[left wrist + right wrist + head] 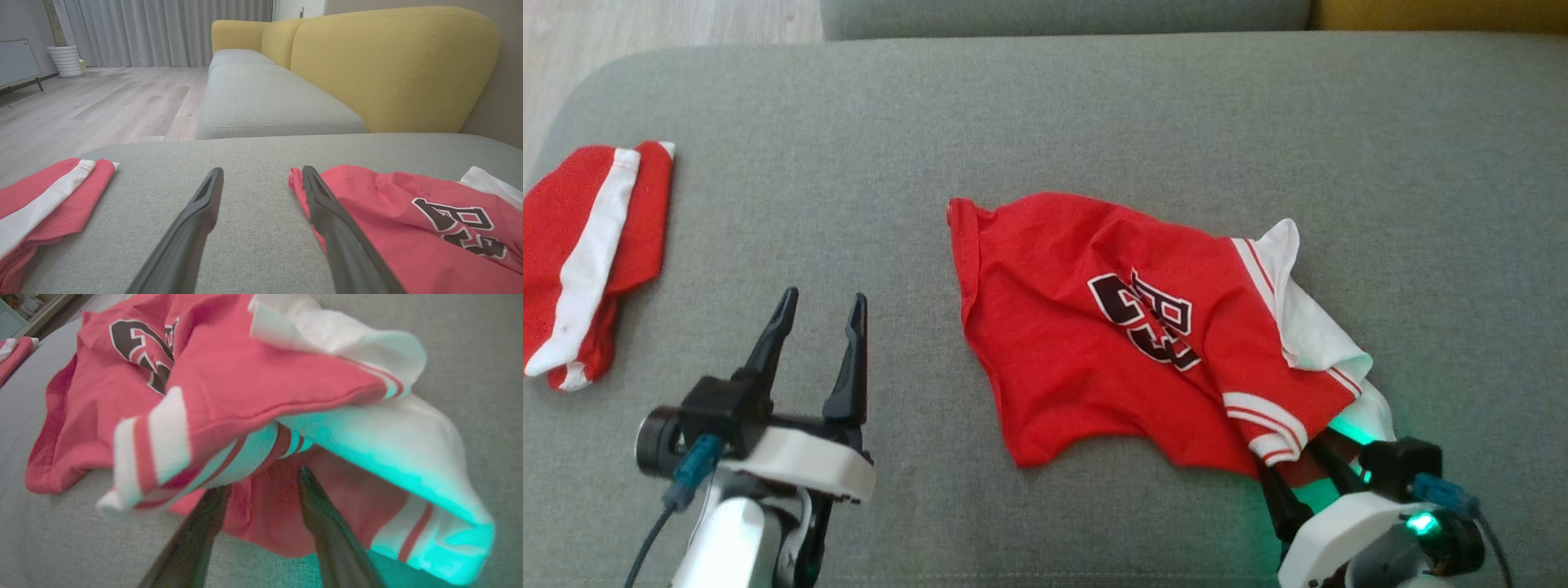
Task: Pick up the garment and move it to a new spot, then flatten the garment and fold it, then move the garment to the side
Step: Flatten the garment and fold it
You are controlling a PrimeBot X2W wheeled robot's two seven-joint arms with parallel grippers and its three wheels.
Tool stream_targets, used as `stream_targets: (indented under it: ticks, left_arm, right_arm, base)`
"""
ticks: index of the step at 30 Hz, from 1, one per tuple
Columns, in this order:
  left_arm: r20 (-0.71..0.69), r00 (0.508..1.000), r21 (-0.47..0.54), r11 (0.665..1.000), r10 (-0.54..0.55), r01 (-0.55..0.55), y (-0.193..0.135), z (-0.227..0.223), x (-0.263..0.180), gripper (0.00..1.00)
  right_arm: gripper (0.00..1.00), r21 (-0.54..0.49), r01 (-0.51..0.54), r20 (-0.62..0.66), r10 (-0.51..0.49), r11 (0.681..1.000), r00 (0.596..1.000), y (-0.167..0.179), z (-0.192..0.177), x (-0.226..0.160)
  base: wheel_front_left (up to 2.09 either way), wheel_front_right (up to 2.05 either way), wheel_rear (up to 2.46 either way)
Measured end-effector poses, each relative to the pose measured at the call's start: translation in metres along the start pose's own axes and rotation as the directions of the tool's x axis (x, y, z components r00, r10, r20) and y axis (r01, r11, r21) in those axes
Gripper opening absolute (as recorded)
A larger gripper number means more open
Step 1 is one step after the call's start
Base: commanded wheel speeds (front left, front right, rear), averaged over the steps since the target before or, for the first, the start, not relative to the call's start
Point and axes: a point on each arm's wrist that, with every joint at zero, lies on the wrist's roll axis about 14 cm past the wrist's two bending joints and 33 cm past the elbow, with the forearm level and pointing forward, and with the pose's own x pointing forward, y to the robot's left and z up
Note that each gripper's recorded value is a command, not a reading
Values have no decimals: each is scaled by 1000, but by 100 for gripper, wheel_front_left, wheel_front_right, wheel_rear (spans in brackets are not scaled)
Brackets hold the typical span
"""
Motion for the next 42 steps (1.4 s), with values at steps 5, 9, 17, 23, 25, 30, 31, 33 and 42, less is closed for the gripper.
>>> stream_targets:
  ticks: [5, 9, 17, 23, 25, 30, 31, 33, 42]
  left_arm:
    - [-13, 1000, 3, 1000, 7, -7, 0, -3, -11, 100]
    - [-11, 1000, 3, 1000, 4, -4, -1, -2, -17, 100]
    - [7, 1000, 8, 1000, 9, -9, -3, 5, -21, 100]
    - [25, 999, 14, 1000, 23, -24, 0, 14, -23, 100]
    - [26, 999, 15, 1000, 26, -26, 0, 15, -24, 100]
    - [20, 999, 25, 999, 41, -41, 6, 14, -26, 100]
    - [19, 999, 26, 999, 41, -42, 6, 14, -26, 100]
    - [18, 999, 28, 999, 42, -42, 7, 14, -26, 100]
    - [2, 1000, 26, 999, 31, -31, 3, 9, -27, 100]
  right_arm:
    - [100, -11, -2, 55, 3, 1000, 998, 4, 23, -15]
    - [100, -39, 10, 95, -6, 999, 995, 5, 40, -33]
    - [100, -99, 49, 397, -6, 994, 918, 7, 122, -65]
    - [100, -126, 69, 522, 7, 990, 853, 7, 153, -66]
    - [100, -126, 70, 519, 5, 990, 854, 6, 152, -64]
    - [100, -117, 70, 494, -3, 991, 870, 2, 140, -55]
    - [100, -116, 70, 490, -4, 991, 871, 2, 139, -54]
    - [100, -114, 71, 488, -7, 991, 873, 1, 136, -53]
    - [100, -108, 74, 445, -18, 991, 896, -4, 124, -44]
  base:
    - [0, 0, 0]
    - [0, 0, 0]
    - [0, 0, 0]
    - [0, 0, 0]
    - [0, 0, 0]
    - [0, 0, 0]
    - [0, 0, 0]
    - [0, 0, 0]
    - [0, 0, 0]
